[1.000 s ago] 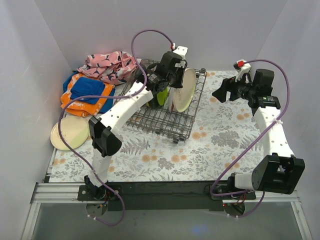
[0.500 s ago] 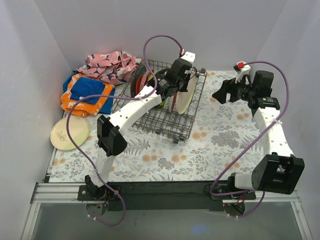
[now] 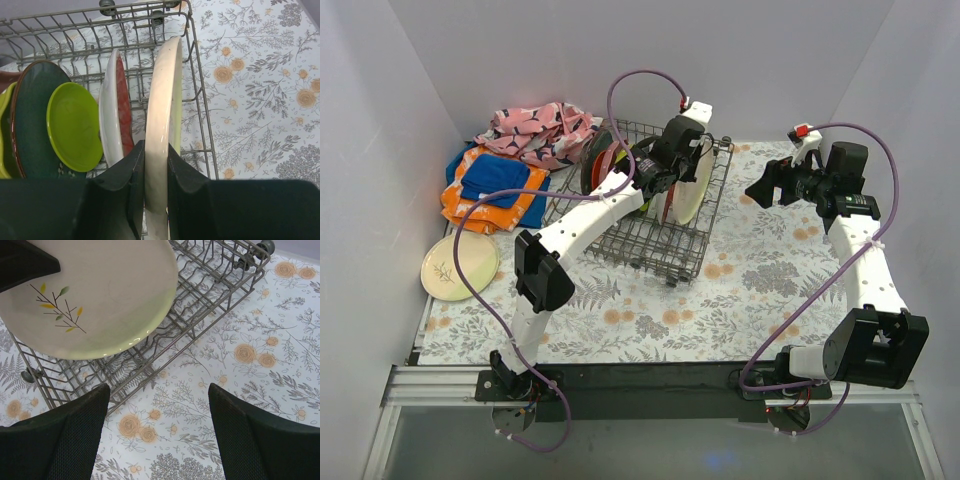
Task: Load the plates into the dish rack
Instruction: Insert the plate into the dish rack
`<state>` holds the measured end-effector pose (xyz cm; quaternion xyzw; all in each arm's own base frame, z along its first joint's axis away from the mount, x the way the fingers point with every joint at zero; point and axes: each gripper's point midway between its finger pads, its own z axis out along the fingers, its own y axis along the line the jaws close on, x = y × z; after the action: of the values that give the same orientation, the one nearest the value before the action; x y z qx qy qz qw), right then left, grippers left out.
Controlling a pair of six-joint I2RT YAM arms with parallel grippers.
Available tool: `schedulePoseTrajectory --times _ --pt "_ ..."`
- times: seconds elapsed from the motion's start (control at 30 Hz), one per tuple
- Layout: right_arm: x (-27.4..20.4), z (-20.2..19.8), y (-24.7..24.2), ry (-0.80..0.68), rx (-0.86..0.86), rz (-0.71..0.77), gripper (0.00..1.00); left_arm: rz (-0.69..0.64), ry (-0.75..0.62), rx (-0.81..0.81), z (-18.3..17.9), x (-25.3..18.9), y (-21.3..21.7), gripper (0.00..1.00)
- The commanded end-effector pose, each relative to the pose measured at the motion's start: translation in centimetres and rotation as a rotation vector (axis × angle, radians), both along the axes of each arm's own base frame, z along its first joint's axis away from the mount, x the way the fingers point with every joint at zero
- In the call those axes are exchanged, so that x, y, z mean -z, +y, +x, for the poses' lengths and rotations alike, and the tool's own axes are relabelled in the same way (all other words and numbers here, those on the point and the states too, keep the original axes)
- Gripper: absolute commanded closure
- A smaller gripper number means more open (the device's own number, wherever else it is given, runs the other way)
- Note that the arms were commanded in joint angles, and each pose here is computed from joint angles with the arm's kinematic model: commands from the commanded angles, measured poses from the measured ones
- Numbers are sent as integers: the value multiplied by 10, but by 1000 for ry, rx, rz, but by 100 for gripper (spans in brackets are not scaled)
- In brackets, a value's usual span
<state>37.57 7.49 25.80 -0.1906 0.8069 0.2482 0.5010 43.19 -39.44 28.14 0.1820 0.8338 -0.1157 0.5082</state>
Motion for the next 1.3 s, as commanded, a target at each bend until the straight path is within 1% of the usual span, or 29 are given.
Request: schedulePoseTrajectory --times 0.0,0.13,0.4,0.67,0.87,1.07,1.27 --pt "-10 3 -2 -42 4 3 16 -240 -181 3 -8 -110 0 100" --pt "-10 3 -2 -43 3 2 16 -305 -213 -22 -13 -138 12 100" --pt "-8 2 -3 -42 9 1 16 -460 -217 -59 -13 -178 40 100" --pt "-11 1 -6 -48 18 0 16 -496 -258 -124 -9 -203 74 100" --pt "-7 0 -7 -39 20 2 15 -564 -285 -145 -12 -227 96 100" --pt "-6 0 -8 -37 22 3 16 -543 -312 -205 -4 -228 123 100" --pt "-3 0 -9 -30 26 2 16 -499 -346 -242 6 -230 139 100"
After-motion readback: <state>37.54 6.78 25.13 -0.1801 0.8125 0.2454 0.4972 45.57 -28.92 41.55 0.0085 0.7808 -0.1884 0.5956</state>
